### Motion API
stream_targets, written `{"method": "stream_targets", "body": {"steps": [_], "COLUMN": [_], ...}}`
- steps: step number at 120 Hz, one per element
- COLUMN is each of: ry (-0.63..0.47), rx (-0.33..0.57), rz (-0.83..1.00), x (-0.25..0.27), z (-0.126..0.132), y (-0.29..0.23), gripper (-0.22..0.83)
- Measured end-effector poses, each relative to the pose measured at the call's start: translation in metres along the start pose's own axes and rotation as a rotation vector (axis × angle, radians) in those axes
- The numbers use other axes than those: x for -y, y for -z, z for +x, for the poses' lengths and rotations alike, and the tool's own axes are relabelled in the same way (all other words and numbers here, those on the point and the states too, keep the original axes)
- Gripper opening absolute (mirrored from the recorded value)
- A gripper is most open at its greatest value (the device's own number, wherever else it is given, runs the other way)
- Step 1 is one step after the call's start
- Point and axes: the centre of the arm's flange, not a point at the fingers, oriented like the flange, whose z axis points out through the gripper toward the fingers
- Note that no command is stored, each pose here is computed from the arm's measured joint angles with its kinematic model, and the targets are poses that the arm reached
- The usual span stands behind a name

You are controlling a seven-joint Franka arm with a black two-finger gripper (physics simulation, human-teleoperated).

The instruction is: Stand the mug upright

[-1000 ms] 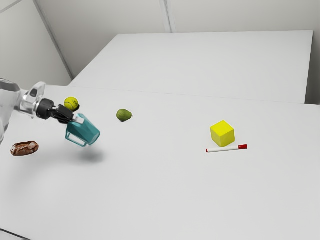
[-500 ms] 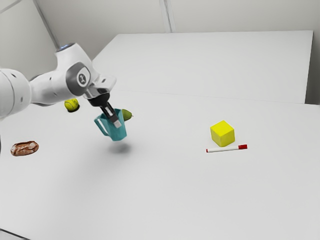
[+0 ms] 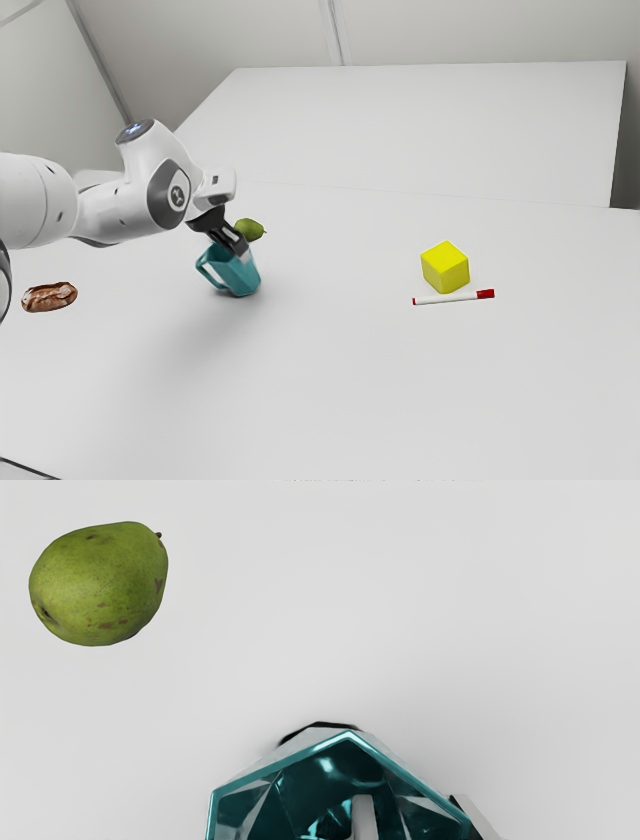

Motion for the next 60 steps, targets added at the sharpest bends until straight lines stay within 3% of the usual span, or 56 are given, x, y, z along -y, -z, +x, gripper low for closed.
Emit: {"method": "stream_targets", "body": {"steps": [16, 37, 60], "ry": [0.038, 0.061, 0.003], "rx": [-0.008, -0.032, -0.038], "rz": [0.008, 0.016, 0.056], "x": [0.002, 0.001, 0.003], "z": [0.0, 0.005, 0.06], "y": [0.001, 0.016, 0.158], "gripper": [0.36, 0.5, 0.57]}}
